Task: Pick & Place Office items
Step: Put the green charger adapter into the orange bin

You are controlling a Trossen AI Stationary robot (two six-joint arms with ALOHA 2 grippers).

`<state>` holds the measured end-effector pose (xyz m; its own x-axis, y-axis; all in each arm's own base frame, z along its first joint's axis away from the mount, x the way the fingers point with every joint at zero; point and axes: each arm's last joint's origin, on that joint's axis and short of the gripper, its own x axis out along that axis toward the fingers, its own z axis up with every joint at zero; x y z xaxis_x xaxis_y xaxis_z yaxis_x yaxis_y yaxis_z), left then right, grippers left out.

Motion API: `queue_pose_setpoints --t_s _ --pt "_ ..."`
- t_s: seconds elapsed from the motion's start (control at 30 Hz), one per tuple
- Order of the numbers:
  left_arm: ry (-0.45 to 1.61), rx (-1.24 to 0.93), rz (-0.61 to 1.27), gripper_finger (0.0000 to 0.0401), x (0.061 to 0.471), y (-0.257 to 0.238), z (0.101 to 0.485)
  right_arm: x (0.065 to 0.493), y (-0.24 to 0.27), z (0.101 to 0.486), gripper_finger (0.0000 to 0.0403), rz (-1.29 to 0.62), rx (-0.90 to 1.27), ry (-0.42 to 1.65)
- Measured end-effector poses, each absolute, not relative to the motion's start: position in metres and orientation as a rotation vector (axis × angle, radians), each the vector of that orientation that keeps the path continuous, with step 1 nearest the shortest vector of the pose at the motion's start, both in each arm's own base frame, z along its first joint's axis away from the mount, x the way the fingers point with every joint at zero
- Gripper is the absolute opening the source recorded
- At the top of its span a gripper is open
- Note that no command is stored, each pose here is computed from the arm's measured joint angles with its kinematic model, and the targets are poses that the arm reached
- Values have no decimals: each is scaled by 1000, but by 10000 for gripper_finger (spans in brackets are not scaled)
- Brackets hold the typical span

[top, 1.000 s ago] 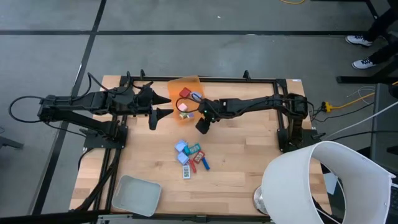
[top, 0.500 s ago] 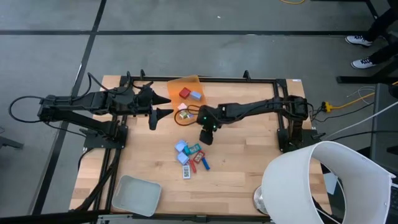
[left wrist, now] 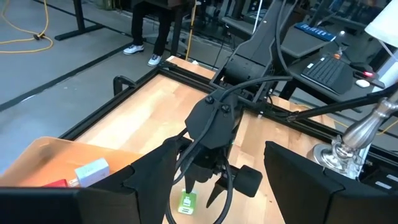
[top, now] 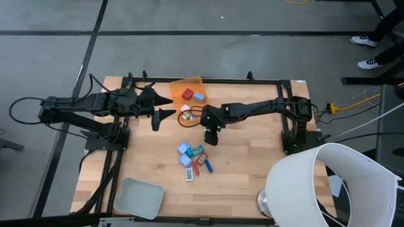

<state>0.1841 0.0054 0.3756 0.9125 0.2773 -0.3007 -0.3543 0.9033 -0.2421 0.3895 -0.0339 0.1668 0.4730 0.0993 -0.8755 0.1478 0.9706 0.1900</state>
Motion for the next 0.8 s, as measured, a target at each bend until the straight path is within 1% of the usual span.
queue_pose_setpoints --t_s 0.23,0.6,0.8 --pt "263 -300 333 237 184 5 376 389 -39 164 215 9 213 1093" --pt "260 -295 364 237 185 6 375 387 -52 164 215 16 174 1089" --pt "274 -298 378 237 191 6 372 390 -55 143 215 56 206 1137"
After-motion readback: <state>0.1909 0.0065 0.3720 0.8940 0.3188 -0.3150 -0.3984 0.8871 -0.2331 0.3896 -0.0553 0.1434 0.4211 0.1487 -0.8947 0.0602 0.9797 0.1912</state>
